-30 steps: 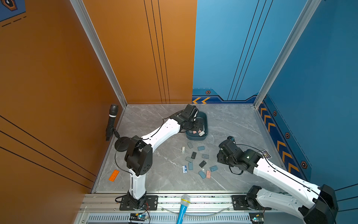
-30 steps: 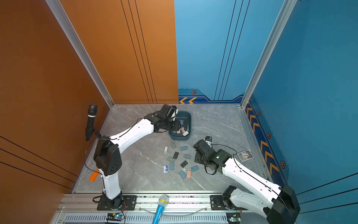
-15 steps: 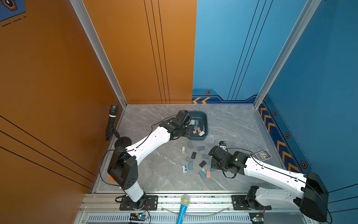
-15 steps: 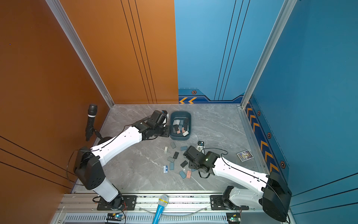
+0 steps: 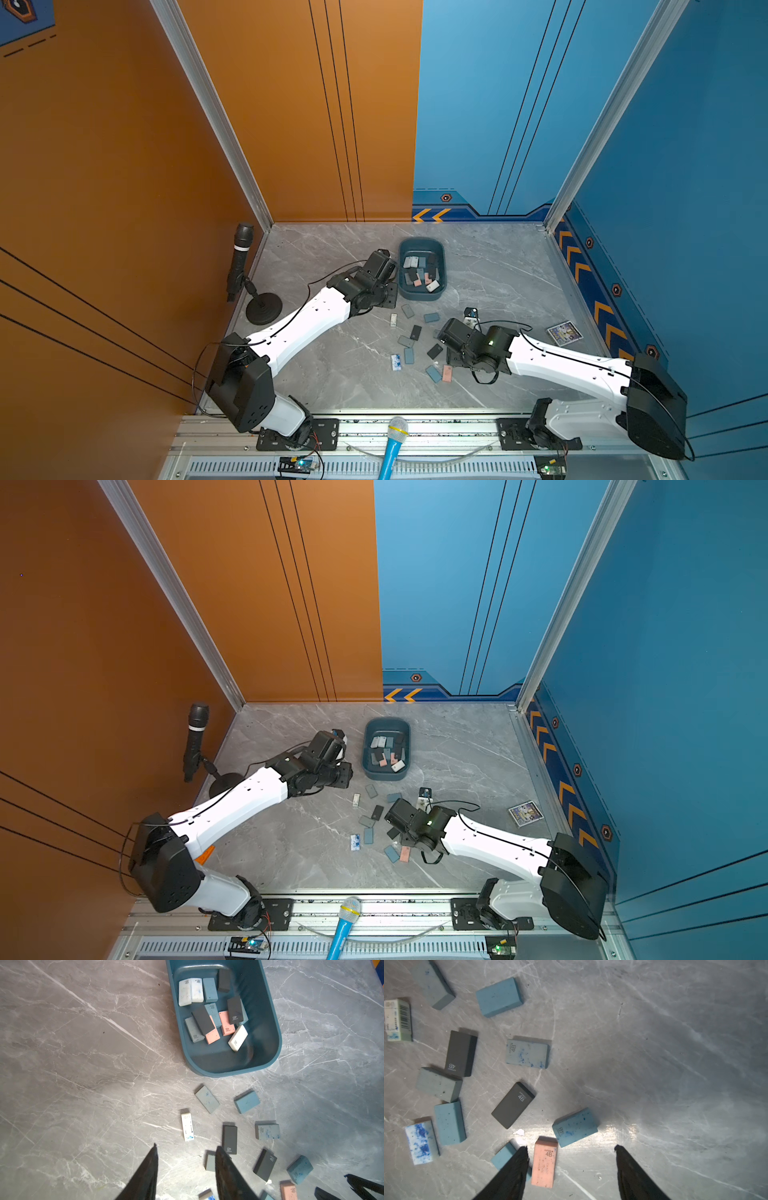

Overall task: Put the eraser in the storage box
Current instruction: Adjust the eraser at the center of the board, then pick up the eraser from the center of the board, then place the eraser in the storage box.

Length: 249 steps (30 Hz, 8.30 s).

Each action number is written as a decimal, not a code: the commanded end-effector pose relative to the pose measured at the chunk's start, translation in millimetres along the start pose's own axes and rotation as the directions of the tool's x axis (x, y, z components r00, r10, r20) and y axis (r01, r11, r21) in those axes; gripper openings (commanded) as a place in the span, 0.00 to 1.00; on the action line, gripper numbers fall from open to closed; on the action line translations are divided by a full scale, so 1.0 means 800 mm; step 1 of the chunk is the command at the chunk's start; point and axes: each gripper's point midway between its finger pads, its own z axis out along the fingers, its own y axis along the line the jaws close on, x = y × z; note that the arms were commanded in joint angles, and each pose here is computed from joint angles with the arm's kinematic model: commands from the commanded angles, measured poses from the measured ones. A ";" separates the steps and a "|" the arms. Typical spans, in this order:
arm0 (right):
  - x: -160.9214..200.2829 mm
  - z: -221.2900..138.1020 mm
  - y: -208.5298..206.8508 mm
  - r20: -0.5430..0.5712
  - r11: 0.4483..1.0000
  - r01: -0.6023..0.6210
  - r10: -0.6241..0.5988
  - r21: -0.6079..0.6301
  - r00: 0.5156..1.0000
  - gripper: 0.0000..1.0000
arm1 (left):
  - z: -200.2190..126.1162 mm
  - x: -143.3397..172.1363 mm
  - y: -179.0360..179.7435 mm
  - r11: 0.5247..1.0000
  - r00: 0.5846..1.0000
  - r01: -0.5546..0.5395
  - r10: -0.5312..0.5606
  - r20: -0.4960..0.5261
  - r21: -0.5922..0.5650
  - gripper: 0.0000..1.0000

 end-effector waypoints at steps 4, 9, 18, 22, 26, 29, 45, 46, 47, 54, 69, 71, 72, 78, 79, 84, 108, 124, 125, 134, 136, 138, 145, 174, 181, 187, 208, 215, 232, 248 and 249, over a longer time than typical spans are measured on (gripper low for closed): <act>-0.002 0.024 -0.014 -0.012 0.998 0.020 -0.019 0.062 1.000 0.73 | -0.009 0.013 0.019 0.999 1.000 0.010 -0.010 -0.009 -0.053 0.46; 0.002 0.043 -0.015 -0.073 0.996 0.064 -0.059 0.066 0.996 0.76 | -0.006 0.019 0.025 0.998 1.000 0.013 -0.014 -0.019 -0.067 0.46; 0.005 0.059 -0.015 -0.137 0.993 0.106 -0.099 0.046 0.986 0.79 | -0.004 0.020 0.029 0.997 0.999 0.022 -0.024 -0.025 -0.075 0.46; 0.008 0.062 -0.012 -0.161 0.992 0.122 -0.115 0.034 0.980 0.79 | -0.001 0.020 0.029 0.997 0.999 0.024 -0.027 -0.032 -0.074 0.46; 0.015 0.067 -0.013 -0.185 0.992 0.121 -0.112 0.037 0.976 0.77 | 0.003 0.023 0.029 0.997 0.999 0.024 -0.027 -0.042 -0.077 0.46; 0.019 0.070 -0.017 -0.200 0.992 0.117 -0.104 0.053 0.974 0.76 | 0.006 0.025 0.029 0.997 0.998 0.024 -0.028 -0.050 -0.079 0.46; 0.031 0.061 -0.048 -0.186 0.994 0.059 -0.042 0.091 0.982 0.66 | 0.009 0.032 0.038 0.995 0.997 0.029 -0.035 -0.062 -0.094 0.46; 0.030 0.061 -0.049 -0.182 0.994 0.058 -0.040 0.093 0.982 0.66 | 0.009 0.033 0.038 0.995 0.997 0.030 -0.036 -0.062 -0.096 0.46; 0.029 0.061 -0.049 -0.183 0.994 0.056 -0.039 0.091 0.982 0.66 | 0.010 0.033 0.038 0.995 0.997 0.031 -0.038 -0.063 -0.097 0.46; 0.030 0.060 -0.048 -0.187 0.996 0.038 -0.022 0.084 0.982 0.65 | 0.009 0.033 0.037 0.995 0.997 0.032 -0.038 -0.064 -0.090 0.46; -0.002 0.036 -0.019 -0.023 0.990 -0.139 0.139 0.004 0.990 0.69 | -0.006 0.020 0.039 0.997 0.998 0.053 -0.055 -0.043 -0.052 0.47; -0.008 0.034 -0.017 -0.006 0.990 -0.144 0.144 0.008 0.990 0.70 | -0.006 0.019 0.038 0.998 0.998 0.048 -0.050 -0.034 -0.048 0.47; -0.010 0.032 -0.017 0.010 0.989 -0.145 0.145 0.018 0.989 0.71 | -0.006 0.019 0.038 0.998 0.998 0.048 -0.049 -0.033 -0.045 0.47; -0.020 0.033 -0.017 0.075 0.974 -0.225 0.223 0.027 0.972 0.70 | 0.003 0.024 0.033 0.998 0.997 0.052 -0.054 -0.058 -0.027 0.47; -0.021 0.034 -0.018 0.081 0.971 -0.238 0.235 0.033 0.969 0.70 | 0.004 0.024 0.033 0.998 0.997 0.052 -0.054 -0.060 -0.027 0.47; -0.018 0.039 -0.023 0.101 0.959 -0.276 0.270 0.057 0.958 0.69 | 0.005 0.029 0.034 0.998 0.997 0.054 -0.055 -0.062 -0.024 0.48; 0.042 0.064 -0.035 -0.041 0.945 -0.281 0.292 0.168 0.956 0.69 | 0.009 0.043 0.049 0.997 0.995 0.072 -0.074 -0.073 -0.028 0.48; 0.056 0.053 -0.080 -0.040 0.929 -0.283 0.300 0.240 0.953 0.59 | 0.008 0.044 0.059 0.996 0.994 0.085 -0.088 -0.066 -0.041 0.48; 0.056 0.052 -0.083 -0.036 0.926 -0.290 0.307 0.240 0.951 0.57 | 0.008 0.044 0.060 0.995 0.994 0.086 -0.089 -0.066 -0.041 0.48; 0.045 0.037 -0.107 0.027 0.911 -0.361 0.363 0.198 0.931 0.47 | 0.010 0.044 0.059 0.995 0.993 0.091 -0.093 -0.068 -0.039 0.48; 0.042 0.035 -0.110 0.035 0.910 -0.368 0.368 0.189 0.929 0.47 | 0.011 0.045 0.059 0.995 0.993 0.091 -0.094 -0.071 -0.039 0.47; 0.039 0.034 -0.114 0.044 0.909 -0.375 0.373 0.185 0.927 0.47 | 0.011 0.045 0.059 0.995 0.993 0.094 -0.096 -0.071 -0.038 0.47; 0.024 0.031 -0.105 0.060 0.915 -0.385 0.380 0.121 0.923 0.48 | 0.010 0.043 0.058 0.995 0.993 0.094 -0.097 -0.068 -0.035 0.47; 0.048 0.066 -0.083 -0.065 0.929 -0.349 0.358 0.121 0.931 0.45 | 0.018 0.047 0.057 0.995 0.991 0.094 -0.097 -0.088 -0.036 0.47; 0.062 0.070 -0.085 -0.106 0.930 -0.346 0.359 0.126 0.927 0.36 | 0.018 0.049 0.058 0.995 0.991 0.094 -0.097 -0.090 -0.038 0.47; 0.068 0.075 -0.085 -0.126 0.933 -0.333 0.350 0.139 0.928 0.26 | 0.019 0.049 0.058 0.995 0.991 0.097 -0.100 -0.093 -0.038 0.47; 0.018 0.039 -0.069 -0.069 0.959 -0.264 0.271 0.103 0.960 0.17 | 0.011 0.043 0.060 0.994 0.992 0.101 -0.103 -0.071 -0.034 0.47; -0.001 0.025 -0.061 -0.059 0.968 -0.234 0.240 0.091 0.969 0.16 | 0.012 0.044 0.060 0.994 0.992 0.102 -0.104 -0.073 -0.032 0.47; -0.084 -0.013 -0.034 -0.024 0.987 -0.158 0.159 0.018 0.987 0.16 | 0.014 0.046 0.063 0.993 0.990 0.114 -0.117 -0.079 -0.035 0.47; -0.233 -0.002 0.056 -0.013 0.996 -0.010 0.009 -0.089 1.000 0.16 | 0.007 0.041 0.062 0.990 0.988 0.138 -0.139 -0.062 -0.026 0.47; -0.242 0.004 0.063 -0.016 0.995 -0.005 0.003 -0.098 1.000 0.16 | 0.012 0.056 0.066 0.990 0.986 0.138 -0.141 -0.086 -0.037 0.47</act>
